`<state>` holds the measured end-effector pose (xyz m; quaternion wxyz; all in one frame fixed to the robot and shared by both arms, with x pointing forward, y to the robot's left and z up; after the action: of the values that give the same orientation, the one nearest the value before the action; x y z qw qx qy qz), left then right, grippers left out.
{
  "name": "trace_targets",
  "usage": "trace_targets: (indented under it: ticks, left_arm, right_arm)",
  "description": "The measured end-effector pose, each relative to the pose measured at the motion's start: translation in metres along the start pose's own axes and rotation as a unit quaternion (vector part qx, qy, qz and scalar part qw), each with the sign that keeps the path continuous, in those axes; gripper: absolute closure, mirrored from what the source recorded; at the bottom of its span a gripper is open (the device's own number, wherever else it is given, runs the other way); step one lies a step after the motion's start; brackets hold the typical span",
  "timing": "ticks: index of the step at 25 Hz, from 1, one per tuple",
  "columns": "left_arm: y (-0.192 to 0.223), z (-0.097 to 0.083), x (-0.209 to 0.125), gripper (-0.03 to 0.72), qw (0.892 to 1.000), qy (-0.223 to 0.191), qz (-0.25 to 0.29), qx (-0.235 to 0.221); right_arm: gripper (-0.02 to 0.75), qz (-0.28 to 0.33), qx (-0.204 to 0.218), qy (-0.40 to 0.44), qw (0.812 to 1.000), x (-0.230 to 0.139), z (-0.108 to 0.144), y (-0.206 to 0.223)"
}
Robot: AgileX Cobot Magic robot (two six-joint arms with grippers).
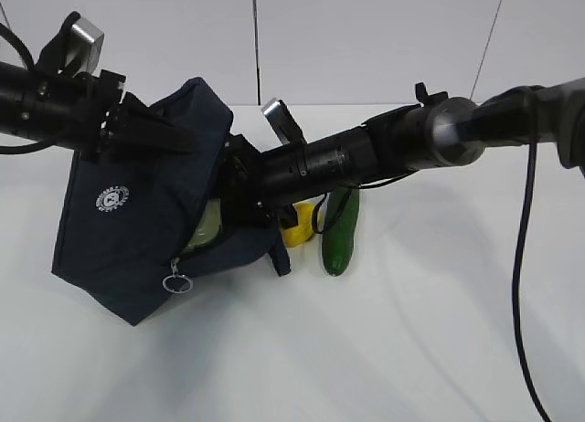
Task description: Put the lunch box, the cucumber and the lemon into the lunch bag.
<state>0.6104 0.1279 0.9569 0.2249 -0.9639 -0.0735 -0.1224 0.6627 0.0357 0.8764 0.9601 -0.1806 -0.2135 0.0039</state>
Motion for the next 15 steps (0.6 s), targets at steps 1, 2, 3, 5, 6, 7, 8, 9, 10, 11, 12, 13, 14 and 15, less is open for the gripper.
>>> trace_targets:
  ticks: [1, 2, 3, 5, 6, 7, 8, 9, 10, 11, 12, 13, 14, 15]
  left_arm:
    - [0.0, 0.001, 0.0, 0.676, 1.0, 0.001, 0.0, 0.001]
    - [0.0, 0.0, 0.0, 0.676, 1.0, 0.001, 0.0, 0.001]
    - [0.0, 0.0, 0.0, 0.676, 1.0, 0.001, 0.0, 0.001]
    - [0.0, 0.001, 0.0, 0.676, 1.0, 0.001, 0.001, 0.002]
    - [0.0, 0.001, 0.0, 0.676, 1.0, 0.001, 0.001, 0.002]
    - [0.0, 0.001, -0.001, 0.676, 1.0, 0.001, 0.002, 0.003]
    - [0.0, 0.001, -0.001, 0.676, 1.0, 0.001, 0.002, 0.003]
    - [0.0, 0.001, -0.001, 0.676, 1.0, 0.002, 0.002, 0.003]
    - [0.0, 0.001, -0.001, 0.676, 1.0, 0.002, 0.002, 0.003]
    - [0.0, 0.001, -0.001, 0.676, 1.0, 0.002, 0.002, 0.003]
    - [0.0, 0.001, -0.001, 0.676, 1.0, 0.002, 0.002, 0.003]
    - [0.0, 0.001, -0.001, 0.676, 1.0, 0.002, 0.002, 0.003]
    - [0.0, 0.001, -0.001, 0.676, 1.0, 0.002, 0.003, 0.004]
    - [0.0, 0.001, -0.001, 0.676, 1.0, 0.002, 0.003, 0.003]
  right_arm:
    - [0.361, 0.001, 0.0, 0.001, 1.0, -0.001, -0.001, 0.0]
    - [0.356, 0.001, 0.0, 0.002, 1.0, -0.001, -0.001, 0.0]
    - [0.344, 0.001, 0.0, 0.002, 1.0, -0.001, -0.001, 0.0]
    - [0.307, -0.002, 0.005, 0.004, 1.0, 0.001, 0.001, 0.0]
    - [0.287, -0.003, 0.008, 0.006, 1.0, 0.002, 0.003, 0.0]
    - [0.265, -0.006, 0.013, 0.006, 1.0, 0.003, 0.005, 0.0]
    - [0.251, -0.007, 0.015, 0.007, 1.0, 0.004, 0.005, 0.0]
    - [0.244, -0.006, 0.017, 0.008, 1.0, 0.003, 0.006, 0.0]
    - [0.238, -0.006, 0.017, 0.008, 1.0, 0.003, 0.006, 0.0]
    - [0.235, -0.005, 0.018, 0.008, 1.0, 0.003, 0.006, 0.0]
    - [0.233, -0.004, 0.021, 0.008, 1.0, 0.003, 0.007, 0.0]
    - [0.232, -0.001, 0.025, 0.008, 1.0, 0.002, 0.009, 0.0]
    - [0.232, 0.003, 0.032, 0.004, 0.999, 0.001, 0.011, -0.001]
    - [0.231, 0.007, 0.04, -0.002, 0.999, -0.001, 0.013, -0.002]
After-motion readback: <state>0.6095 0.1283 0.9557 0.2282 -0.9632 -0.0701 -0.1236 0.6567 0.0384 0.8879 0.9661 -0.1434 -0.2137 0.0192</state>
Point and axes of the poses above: a point on each arm's last joint axis where the gripper is mounted, y pointing out along that axis toward the gripper, z along the wrist's bending axis when the last joint is at zero, x = y × z, the point moved 8 cm from there along y, pointing out along that axis toward the gripper, and after that the axes turned 13 degrees about -y, right-handed, at the moved point
